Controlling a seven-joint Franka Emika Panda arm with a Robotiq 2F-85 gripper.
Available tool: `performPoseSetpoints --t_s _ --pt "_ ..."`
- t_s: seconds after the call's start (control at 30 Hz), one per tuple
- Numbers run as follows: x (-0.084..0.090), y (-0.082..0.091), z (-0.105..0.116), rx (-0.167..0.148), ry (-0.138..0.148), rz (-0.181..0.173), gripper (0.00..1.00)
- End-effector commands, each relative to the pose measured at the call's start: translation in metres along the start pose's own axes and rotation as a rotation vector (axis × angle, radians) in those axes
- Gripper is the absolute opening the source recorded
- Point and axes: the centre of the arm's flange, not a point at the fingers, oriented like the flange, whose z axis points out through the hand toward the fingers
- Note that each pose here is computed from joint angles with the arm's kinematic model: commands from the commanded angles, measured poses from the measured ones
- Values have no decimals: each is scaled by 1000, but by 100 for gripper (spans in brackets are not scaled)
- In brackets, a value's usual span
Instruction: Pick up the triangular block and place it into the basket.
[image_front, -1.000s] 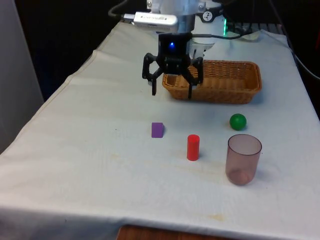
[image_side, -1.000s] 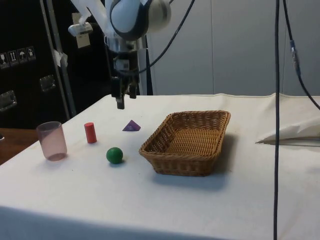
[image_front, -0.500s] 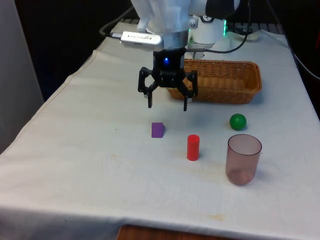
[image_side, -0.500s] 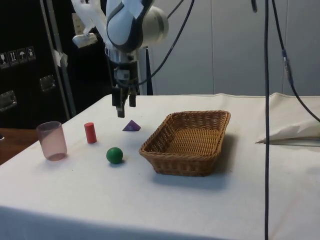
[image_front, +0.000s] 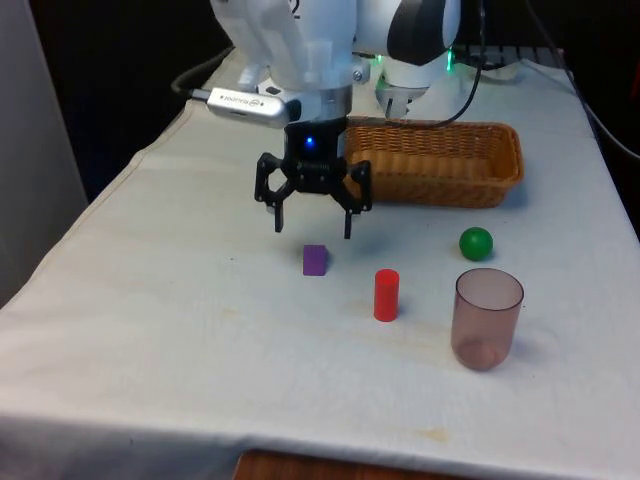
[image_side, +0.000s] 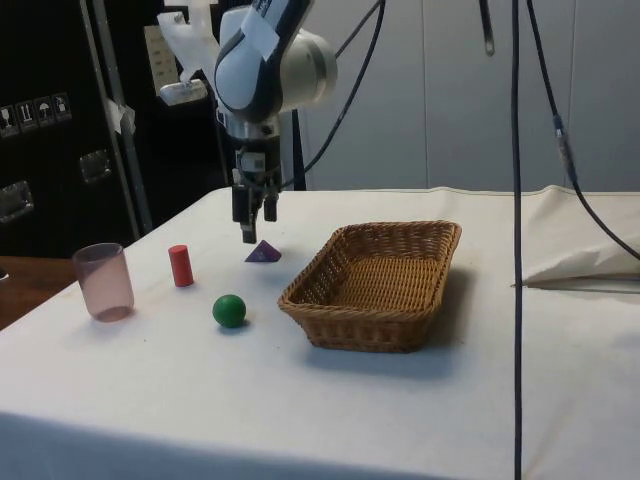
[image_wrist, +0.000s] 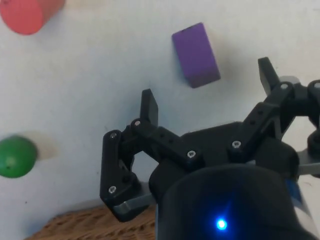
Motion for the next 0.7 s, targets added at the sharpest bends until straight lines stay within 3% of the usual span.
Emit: performPoseSetpoints --t_s 0.0,0.13,0.17,0.2,0.43,0.47,0.5,0.67 --pt "1 2 3 5 9 -2 100" --pt "0 5 9 1 5 -7 100" --pt "-1 5 8 -7 -8 -4 100" --pt "0 6 11 1 3 -7 100" --pt "-1 9 20 -5 -4 -10 100" --pt "-3 9 20 -14 -20 -9 100" --pt "-1 9 21 -6 -6 -10 100" --pt "0 12 27 -10 -10 -11 99"
